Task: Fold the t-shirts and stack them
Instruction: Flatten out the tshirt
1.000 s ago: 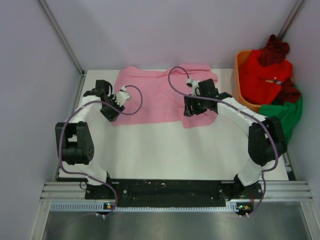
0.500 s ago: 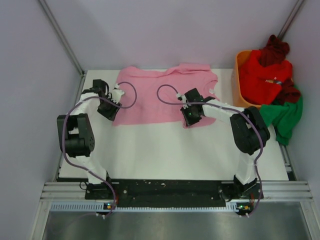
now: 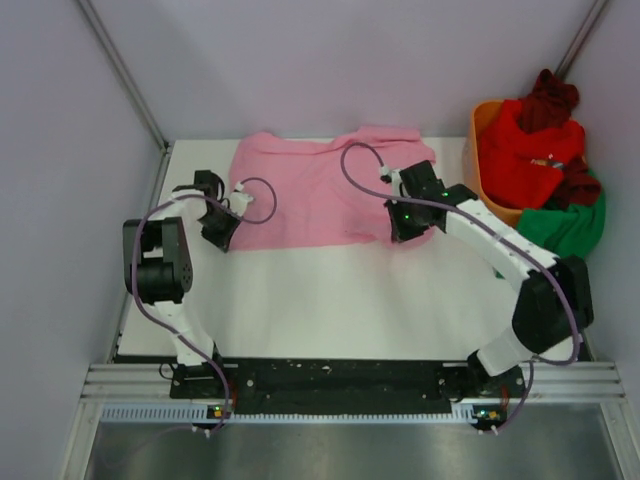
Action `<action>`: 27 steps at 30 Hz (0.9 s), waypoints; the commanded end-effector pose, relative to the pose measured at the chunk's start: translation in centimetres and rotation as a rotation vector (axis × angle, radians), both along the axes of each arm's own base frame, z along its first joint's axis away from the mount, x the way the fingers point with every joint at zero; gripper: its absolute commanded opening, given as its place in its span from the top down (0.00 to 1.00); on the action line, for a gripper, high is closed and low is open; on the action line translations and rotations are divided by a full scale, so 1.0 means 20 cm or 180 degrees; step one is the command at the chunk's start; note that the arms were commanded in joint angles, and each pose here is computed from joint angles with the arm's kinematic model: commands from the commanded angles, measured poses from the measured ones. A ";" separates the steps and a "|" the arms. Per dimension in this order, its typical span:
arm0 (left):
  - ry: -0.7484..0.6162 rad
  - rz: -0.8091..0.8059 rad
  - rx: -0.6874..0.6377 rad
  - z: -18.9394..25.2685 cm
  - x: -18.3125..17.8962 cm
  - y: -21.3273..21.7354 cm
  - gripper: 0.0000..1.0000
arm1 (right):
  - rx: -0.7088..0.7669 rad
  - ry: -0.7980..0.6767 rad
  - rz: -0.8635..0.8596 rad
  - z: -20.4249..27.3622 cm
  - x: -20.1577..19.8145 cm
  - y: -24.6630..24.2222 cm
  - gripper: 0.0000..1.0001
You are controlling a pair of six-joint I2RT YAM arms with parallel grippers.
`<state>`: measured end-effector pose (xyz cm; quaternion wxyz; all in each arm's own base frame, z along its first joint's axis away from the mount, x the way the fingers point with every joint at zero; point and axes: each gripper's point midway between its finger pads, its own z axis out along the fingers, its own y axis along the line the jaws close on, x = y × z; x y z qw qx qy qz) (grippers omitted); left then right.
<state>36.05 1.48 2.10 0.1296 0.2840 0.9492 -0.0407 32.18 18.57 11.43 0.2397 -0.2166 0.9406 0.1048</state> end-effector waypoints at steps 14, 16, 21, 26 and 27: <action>-0.0277 -0.0164 0.0776 0.16 -0.08 0.24 1.00 | 0.0536 0.1019 -0.1099 -0.03 -0.72 -0.23 1.00; -0.0233 -0.0276 0.0866 0.17 -0.13 0.27 1.00 | 0.0447 0.0962 -0.1265 -0.07 -0.69 -0.31 1.00; -0.0026 -0.0383 0.1210 0.17 -0.23 0.38 0.96 | 0.0476 0.1036 -0.1238 -0.12 -0.70 -0.31 1.00; -0.0172 -0.0875 0.0845 0.25 -0.31 0.18 0.65 | 0.0497 0.1125 -0.1189 -0.16 -0.71 -0.29 1.00; -0.0310 -0.1061 0.0814 0.28 -0.31 0.13 0.61 | 0.0510 0.1087 -0.1187 -0.15 -0.70 -0.29 1.00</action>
